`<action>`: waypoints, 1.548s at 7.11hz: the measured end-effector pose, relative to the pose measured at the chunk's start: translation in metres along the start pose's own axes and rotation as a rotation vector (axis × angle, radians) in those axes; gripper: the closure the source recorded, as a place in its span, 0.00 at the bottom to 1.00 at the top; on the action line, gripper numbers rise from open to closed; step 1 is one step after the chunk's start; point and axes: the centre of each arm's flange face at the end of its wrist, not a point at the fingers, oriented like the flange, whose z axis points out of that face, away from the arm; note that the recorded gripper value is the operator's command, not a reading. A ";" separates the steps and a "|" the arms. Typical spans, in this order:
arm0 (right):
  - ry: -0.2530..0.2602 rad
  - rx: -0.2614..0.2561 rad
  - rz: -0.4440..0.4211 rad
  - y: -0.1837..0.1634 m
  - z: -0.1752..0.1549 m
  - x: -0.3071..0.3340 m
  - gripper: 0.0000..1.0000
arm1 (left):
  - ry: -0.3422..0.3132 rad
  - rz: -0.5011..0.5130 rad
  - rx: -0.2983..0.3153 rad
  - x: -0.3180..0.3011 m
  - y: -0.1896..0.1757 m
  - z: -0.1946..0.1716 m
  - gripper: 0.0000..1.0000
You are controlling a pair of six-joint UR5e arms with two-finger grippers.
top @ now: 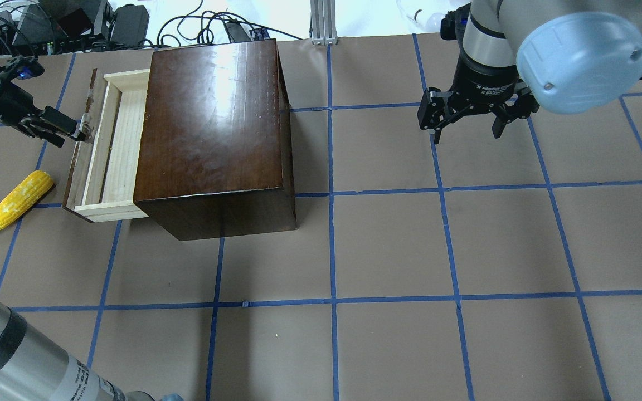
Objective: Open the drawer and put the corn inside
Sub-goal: 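Pull the drawer outward with the left gripper, then move the left gripper to the yellow corn cob and grasp it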
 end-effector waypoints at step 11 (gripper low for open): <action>0.000 -0.001 0.000 0.000 0.000 0.000 0.00 | -0.184 0.154 -0.074 -0.073 0.056 -0.073 0.00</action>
